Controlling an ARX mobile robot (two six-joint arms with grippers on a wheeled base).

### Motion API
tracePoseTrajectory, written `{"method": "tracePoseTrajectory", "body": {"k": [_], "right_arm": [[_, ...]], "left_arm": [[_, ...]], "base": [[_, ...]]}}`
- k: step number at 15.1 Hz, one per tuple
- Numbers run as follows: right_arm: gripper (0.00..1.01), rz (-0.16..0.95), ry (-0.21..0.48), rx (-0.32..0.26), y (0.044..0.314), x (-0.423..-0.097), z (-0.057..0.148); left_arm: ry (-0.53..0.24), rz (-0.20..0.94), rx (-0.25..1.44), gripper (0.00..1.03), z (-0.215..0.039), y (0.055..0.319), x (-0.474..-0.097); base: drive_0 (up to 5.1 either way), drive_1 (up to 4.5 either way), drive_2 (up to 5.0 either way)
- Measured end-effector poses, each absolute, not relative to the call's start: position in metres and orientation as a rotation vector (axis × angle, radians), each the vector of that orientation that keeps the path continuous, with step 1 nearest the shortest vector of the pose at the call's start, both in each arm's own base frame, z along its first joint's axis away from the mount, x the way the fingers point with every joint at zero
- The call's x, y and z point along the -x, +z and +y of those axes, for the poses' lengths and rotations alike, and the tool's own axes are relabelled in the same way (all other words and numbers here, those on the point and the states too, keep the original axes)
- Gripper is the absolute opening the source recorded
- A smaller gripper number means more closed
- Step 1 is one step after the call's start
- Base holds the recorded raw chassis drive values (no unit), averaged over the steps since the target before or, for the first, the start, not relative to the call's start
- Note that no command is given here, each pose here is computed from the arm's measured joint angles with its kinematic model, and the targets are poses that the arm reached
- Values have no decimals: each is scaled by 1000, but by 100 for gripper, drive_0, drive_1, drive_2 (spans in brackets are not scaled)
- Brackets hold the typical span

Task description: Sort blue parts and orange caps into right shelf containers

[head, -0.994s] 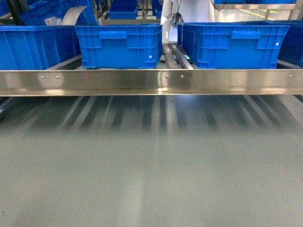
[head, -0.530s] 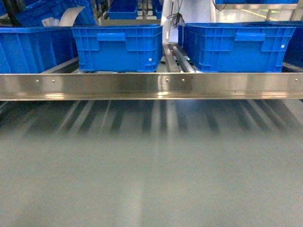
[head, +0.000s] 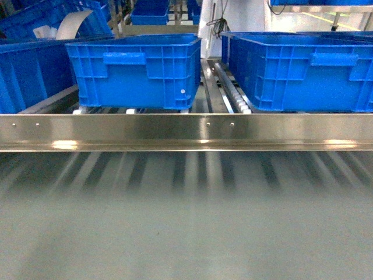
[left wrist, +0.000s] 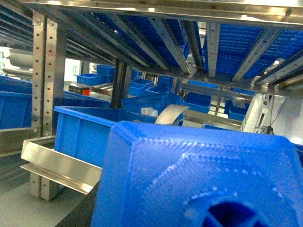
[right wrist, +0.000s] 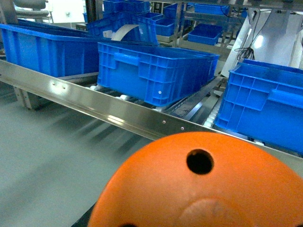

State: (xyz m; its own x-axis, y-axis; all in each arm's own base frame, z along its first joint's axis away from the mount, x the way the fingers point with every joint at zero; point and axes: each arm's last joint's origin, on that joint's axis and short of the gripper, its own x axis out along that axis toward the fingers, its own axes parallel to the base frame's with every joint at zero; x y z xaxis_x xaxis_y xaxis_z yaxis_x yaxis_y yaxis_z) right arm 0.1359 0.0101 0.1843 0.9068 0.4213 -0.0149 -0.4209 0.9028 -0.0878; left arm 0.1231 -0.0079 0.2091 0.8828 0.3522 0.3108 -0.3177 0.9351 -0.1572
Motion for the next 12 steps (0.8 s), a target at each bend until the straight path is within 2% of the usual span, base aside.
{"method": "tracePoseTrajectory", "body": {"k": [3, 11, 12], "right_arm": [[43, -4, 434, 90, 184, -136, 10], [43, -1, 436, 89, 184, -136, 10], [43, 0, 436, 89, 184, -136, 10]], "left_arm": [[349, -343, 103, 46, -8, 209, -123], [352, -341, 103, 46, -8, 209, -123], [352, -341, 103, 46, -8, 209, -123]], "base": [[-4, 425, -433], [-4, 193, -201], [507, -233, -233]]}}
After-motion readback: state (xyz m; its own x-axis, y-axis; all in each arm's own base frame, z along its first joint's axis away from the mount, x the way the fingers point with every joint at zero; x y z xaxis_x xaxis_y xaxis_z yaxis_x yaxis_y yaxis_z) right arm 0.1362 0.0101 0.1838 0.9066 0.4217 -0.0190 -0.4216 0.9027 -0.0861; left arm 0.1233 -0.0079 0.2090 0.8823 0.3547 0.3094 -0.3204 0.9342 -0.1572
